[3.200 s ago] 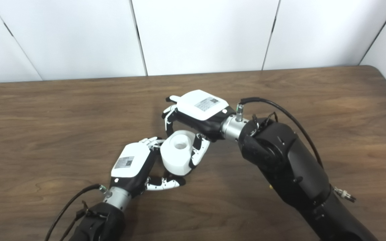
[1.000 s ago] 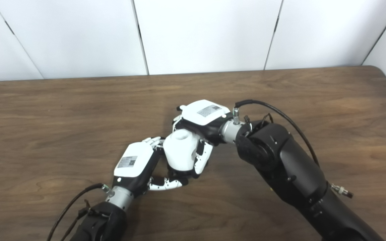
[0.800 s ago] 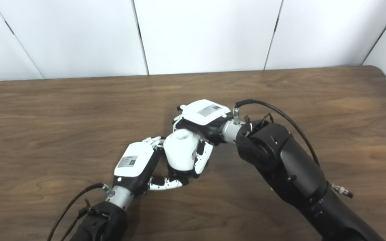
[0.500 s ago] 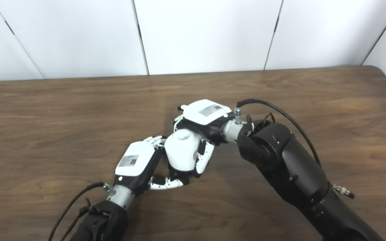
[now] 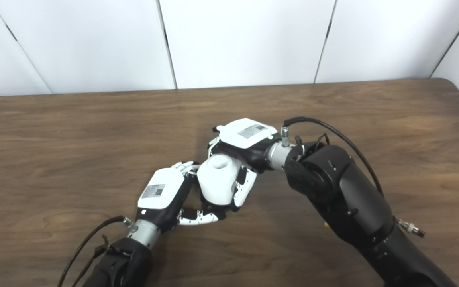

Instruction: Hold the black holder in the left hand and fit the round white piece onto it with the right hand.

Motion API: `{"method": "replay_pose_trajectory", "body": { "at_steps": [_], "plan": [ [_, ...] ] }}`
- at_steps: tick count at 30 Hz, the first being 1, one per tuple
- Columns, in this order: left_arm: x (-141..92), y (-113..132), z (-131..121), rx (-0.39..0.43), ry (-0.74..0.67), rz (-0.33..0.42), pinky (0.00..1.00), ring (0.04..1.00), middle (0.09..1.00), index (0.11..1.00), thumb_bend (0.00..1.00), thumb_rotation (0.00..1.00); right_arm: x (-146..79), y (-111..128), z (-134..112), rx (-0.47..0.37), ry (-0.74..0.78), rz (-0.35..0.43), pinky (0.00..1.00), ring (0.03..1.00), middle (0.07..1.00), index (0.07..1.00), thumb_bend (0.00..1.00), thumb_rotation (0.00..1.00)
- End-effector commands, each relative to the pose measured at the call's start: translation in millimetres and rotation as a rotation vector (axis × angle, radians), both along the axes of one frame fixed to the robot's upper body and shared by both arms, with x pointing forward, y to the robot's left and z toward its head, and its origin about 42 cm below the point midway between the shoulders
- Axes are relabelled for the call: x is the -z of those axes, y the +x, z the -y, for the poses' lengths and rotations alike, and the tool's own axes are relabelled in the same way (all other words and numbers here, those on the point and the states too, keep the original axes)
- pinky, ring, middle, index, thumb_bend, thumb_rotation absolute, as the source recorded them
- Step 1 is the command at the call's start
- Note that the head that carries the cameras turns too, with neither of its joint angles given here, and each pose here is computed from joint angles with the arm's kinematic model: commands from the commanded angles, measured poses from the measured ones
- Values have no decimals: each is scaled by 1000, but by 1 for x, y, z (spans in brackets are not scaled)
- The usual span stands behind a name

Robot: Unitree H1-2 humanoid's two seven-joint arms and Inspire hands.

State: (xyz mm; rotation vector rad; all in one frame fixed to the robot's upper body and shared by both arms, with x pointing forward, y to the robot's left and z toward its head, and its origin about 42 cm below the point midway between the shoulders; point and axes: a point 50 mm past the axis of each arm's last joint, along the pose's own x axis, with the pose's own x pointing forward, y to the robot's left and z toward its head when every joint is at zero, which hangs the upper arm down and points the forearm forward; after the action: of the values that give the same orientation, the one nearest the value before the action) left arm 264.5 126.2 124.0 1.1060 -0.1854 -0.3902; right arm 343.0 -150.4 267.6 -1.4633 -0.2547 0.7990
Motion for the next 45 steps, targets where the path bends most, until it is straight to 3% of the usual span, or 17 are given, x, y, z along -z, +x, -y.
{"method": "replay_pose_trajectory", "body": {
  "at_steps": [1, 18, 31, 41, 45],
  "plan": [
    [40, -14, -1, 27, 96, -184, 884, 881, 808, 490, 518, 57, -22, 3, 2, -14, 10, 78, 956, 1000, 873, 658, 1000, 326],
    [45, -15, -3, 29, 107, -190, 878, 876, 806, 490, 519, 58, -27, 4, 3, -2, 40, 89, 951, 1000, 859, 651, 1000, 335],
    [45, -10, -3, 30, 111, -194, 885, 879, 808, 490, 519, 56, -42, 8, 3, -6, 41, 113, 953, 1000, 844, 672, 1000, 329],
    [49, -6, -4, 36, 120, -190, 882, 875, 803, 490, 518, 59, -52, 11, 4, -26, 38, 131, 951, 978, 776, 633, 1000, 360],
    [50, -6, -5, 33, 119, -189, 881, 875, 802, 490, 519, 58, -59, 11, 4, -22, 39, 132, 953, 984, 806, 660, 1000, 367]
  ]
}}
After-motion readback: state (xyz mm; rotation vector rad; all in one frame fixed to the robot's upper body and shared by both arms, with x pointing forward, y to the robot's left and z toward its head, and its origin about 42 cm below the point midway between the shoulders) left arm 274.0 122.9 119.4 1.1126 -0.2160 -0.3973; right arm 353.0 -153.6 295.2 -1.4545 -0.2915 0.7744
